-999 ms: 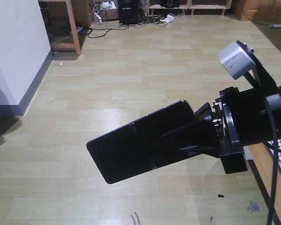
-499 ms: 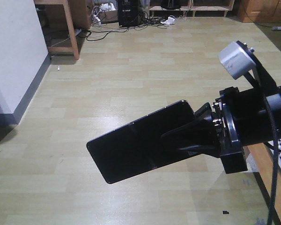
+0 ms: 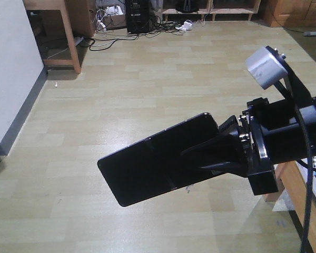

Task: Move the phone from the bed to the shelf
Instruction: 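Carry the phone in the right gripper while driving across the room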

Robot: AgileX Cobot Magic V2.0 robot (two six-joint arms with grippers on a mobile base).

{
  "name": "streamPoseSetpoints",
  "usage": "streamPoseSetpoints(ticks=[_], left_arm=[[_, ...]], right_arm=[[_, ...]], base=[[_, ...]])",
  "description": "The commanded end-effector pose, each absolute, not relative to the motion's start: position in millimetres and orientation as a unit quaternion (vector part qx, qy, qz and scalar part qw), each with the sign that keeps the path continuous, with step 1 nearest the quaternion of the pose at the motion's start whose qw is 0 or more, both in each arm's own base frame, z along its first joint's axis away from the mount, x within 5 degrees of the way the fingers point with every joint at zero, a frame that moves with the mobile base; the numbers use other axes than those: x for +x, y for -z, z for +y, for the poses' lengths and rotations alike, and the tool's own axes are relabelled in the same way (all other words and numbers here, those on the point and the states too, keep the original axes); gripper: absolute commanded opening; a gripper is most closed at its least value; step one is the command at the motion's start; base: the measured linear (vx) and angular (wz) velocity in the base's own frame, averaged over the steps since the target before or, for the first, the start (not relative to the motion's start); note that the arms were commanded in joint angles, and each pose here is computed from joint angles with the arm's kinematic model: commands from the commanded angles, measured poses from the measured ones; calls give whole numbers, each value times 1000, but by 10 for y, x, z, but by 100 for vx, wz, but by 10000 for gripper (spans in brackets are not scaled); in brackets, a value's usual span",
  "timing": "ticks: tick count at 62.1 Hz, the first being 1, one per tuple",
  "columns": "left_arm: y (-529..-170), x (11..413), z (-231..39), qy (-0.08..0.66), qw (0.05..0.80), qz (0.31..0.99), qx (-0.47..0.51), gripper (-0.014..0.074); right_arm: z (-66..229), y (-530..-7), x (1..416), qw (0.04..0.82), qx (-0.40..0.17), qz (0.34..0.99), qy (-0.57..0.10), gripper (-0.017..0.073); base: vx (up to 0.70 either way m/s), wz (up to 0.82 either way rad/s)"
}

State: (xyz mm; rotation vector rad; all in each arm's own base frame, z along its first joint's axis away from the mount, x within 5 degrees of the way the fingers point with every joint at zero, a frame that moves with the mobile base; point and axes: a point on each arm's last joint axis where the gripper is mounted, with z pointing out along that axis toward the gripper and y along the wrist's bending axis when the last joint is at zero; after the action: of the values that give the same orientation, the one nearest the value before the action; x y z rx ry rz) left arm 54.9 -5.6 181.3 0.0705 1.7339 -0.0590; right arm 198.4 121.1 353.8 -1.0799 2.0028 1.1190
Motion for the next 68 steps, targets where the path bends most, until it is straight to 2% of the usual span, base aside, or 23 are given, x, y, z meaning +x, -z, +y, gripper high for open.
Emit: streamPoseSetpoints(ticks=[1, 68], left_arm=[[-1872, 556, -51, 29, 674, 737, 24, 1], [-1872, 556, -51, 29, 674, 737, 24, 1]], right_arm=[[1235, -3736, 1874, 310, -413, 719, -465, -1], [1235, -3736, 1874, 310, -413, 719, -465, -1]], base=[[25, -4], [30, 2]])
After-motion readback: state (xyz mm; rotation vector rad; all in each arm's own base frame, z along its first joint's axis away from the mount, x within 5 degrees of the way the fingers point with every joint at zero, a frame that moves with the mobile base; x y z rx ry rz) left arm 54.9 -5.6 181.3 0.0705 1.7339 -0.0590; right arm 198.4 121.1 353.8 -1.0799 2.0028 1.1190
